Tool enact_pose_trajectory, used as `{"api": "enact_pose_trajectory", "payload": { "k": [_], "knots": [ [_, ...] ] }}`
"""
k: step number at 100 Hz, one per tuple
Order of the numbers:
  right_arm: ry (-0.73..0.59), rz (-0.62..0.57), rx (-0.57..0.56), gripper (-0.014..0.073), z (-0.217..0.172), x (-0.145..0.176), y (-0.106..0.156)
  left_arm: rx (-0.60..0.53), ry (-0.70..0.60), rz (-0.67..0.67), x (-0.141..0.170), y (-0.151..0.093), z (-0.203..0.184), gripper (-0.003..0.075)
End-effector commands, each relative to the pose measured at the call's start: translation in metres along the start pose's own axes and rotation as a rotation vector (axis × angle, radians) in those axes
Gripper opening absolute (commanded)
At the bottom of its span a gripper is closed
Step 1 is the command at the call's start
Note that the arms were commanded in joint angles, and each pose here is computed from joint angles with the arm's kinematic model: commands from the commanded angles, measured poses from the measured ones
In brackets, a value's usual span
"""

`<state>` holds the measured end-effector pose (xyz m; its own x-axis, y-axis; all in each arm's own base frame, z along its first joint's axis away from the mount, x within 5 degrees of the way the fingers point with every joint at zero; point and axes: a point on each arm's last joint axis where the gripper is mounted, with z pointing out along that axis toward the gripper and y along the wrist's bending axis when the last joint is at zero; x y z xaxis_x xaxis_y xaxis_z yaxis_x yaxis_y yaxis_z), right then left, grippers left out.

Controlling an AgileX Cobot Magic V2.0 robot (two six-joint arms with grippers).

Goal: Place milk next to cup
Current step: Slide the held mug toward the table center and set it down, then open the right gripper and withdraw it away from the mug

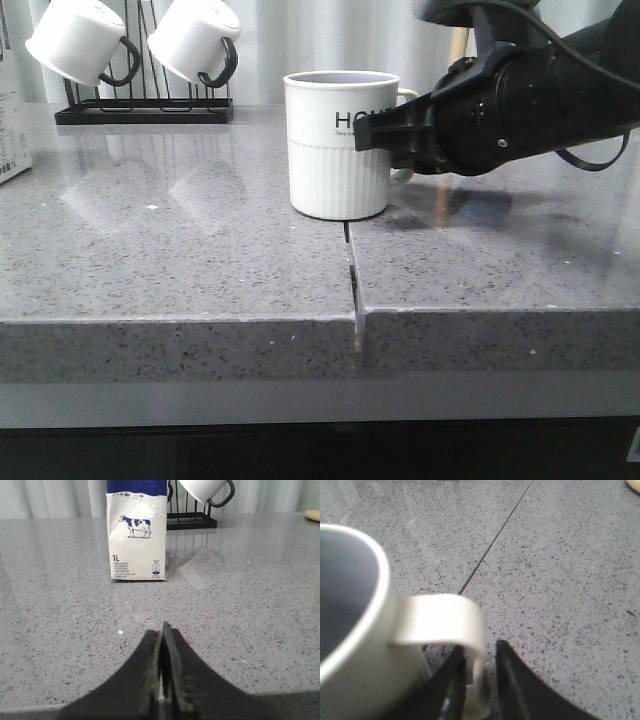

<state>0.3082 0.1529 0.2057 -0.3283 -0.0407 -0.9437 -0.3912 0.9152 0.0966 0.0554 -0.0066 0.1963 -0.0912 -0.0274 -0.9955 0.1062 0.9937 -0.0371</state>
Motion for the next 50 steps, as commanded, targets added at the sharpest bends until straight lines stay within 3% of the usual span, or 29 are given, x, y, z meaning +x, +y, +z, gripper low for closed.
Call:
{"api": "enact_pose_trajectory", "payload": {
  "k": [1,33,50],
  "knots": [
    [-0.119,-0.007,-0.011,0.0281,-0.006,-0.027,0.002,-0.006,-0.071,-0.017,0.005,0.001,0.0,-0.0021],
    [-0.158,-0.006,-0.017,0.0269,-0.056,-0.031,0.001,-0.006,-0.071,-0.017,0.005,0.001,0.0,-0.0021],
    [-0.183,-0.003,-0.025,0.0095,-0.102,-0.041,0.002,-0.006,-0.071,-0.017,0.005,0.001,0.0,-0.0021]
  ]
}}
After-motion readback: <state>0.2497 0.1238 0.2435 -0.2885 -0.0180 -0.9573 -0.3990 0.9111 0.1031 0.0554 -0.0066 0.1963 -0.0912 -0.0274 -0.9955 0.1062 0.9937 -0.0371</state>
